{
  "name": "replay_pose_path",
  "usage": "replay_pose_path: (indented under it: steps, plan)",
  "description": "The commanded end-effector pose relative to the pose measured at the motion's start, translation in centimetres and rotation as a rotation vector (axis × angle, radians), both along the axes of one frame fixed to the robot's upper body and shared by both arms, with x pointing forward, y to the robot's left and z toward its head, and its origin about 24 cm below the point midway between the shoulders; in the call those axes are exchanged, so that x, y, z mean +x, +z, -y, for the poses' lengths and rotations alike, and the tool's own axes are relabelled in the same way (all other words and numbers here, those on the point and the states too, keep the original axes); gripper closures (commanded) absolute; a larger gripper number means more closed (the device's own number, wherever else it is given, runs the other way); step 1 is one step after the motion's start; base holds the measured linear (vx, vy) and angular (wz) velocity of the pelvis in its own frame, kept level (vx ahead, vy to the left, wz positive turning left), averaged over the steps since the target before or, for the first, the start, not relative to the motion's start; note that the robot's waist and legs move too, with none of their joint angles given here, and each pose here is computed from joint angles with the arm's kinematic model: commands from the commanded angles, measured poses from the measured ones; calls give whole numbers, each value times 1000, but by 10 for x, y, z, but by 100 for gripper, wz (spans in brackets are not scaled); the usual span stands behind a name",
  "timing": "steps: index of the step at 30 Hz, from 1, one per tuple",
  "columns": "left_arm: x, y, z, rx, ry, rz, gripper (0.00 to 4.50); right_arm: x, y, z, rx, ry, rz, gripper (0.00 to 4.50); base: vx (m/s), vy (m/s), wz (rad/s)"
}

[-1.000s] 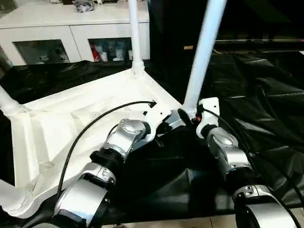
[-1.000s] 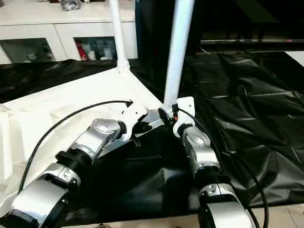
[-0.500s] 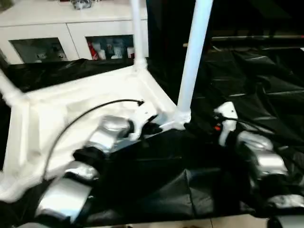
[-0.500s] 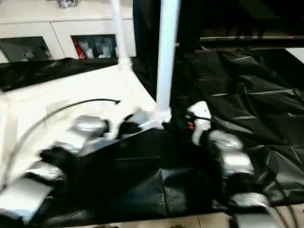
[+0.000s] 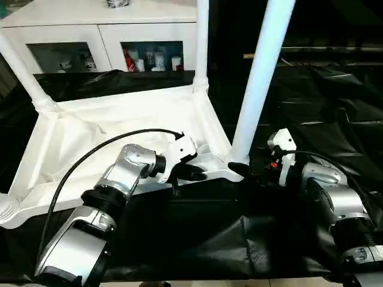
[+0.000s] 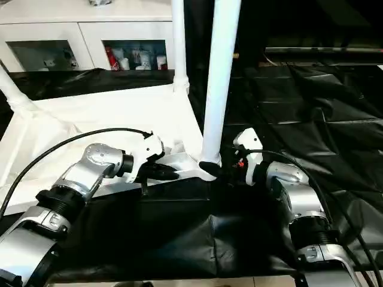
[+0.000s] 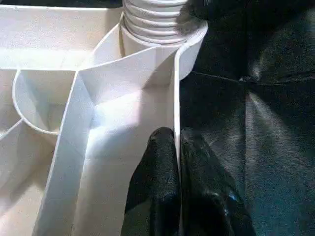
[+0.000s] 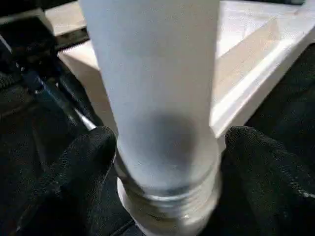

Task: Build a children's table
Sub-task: Rotate leg to tighten

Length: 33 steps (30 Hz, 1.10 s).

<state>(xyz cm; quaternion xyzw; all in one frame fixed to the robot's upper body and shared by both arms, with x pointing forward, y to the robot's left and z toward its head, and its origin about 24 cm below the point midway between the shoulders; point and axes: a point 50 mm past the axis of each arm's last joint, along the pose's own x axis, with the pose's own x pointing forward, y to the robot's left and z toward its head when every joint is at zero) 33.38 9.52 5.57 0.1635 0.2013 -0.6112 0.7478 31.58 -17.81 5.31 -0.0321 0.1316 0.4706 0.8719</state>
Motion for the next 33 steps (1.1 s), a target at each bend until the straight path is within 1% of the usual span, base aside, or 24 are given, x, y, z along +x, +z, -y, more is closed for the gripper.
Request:
replay_pose_path:
  steps: [1,5,6,7,11,14,16,17,18,20,22,23,24,25,26,27,28,29,30,31,32,33]
  plan:
    - [-2,10,10,-73,-63,19,450,2,4,-6,-7,40,0,82,0,0,0]
    - [-2,11,8,-69,-64,18,450,0,2,-6,-18,60,-14,124,0,0,0]
    - [-2,11,8,-69,-65,15,450,-1,1,-6,-23,62,-16,124,0,0,0]
    - [-3,11,8,-70,-66,13,450,-1,0,-6,-21,60,-17,147,0,0,0]
    - [-3,10,7,-70,-64,8,450,-1,0,-7,-16,60,-19,170,0,0,0]
    - [-4,9,6,-69,-58,6,450,-1,-2,-8,-16,57,-25,175,0,0,0]
    - [-4,9,6,-71,-51,6,450,-1,-4,-8,-14,44,-29,175,0,0,0]
    - [-3,7,6,-67,-22,12,450,3,-10,-7,-31,-45,-31,175,0,0,0]
    - [5,2,10,-50,106,47,450,12,-27,-3,-60,-275,-69,175,0,0,0]
    - [8,-1,13,-37,162,53,450,14,-33,-3,-61,-354,-89,176,0,0,0]
    - [15,-5,19,-20,301,58,450,18,-41,-7,-45,-510,-119,176,0,0,0]
    - [15,-5,19,-20,301,58,450,18,-41,-7,-45,-510,-119,176,0,0,0]
    - [18,-8,22,-5,379,42,450,20,-44,-9,-41,-593,-135,176,0,0,0]
    - [18,-8,23,-5,382,42,450,20,-44,-9,-42,-598,-136,176,0,0,0]
    - [19,-9,29,2,426,42,450,22,-47,-13,-48,-683,-146,176,0,0,0]
    - [19,-9,31,0,434,43,450,23,-47,-15,-50,-695,-144,176,0,0,0]
    - [20,-7,44,-11,459,47,450,26,-45,-29,-35,-735,-126,176,0,0,0]
    - [20,-7,44,-11,459,47,450,26,-45,-29,-35,-735,-126,176,0,0,0]
    - [20,-5,49,-18,455,54,450,28,-43,-35,-19,-733,-114,141,0,0,0]
    - [20,-4,52,-20,447,69,450,29,-40,-41,16,-696,-102,120,0,0,0]
    - [20,-4,52,-20,447,69,450,29,-40,-41,16,-696,-102,120,0,0,0]
    - [20,-3,52,-17,442,79,450,30,-37,-43,37,-677,-93,106,0,0,0]
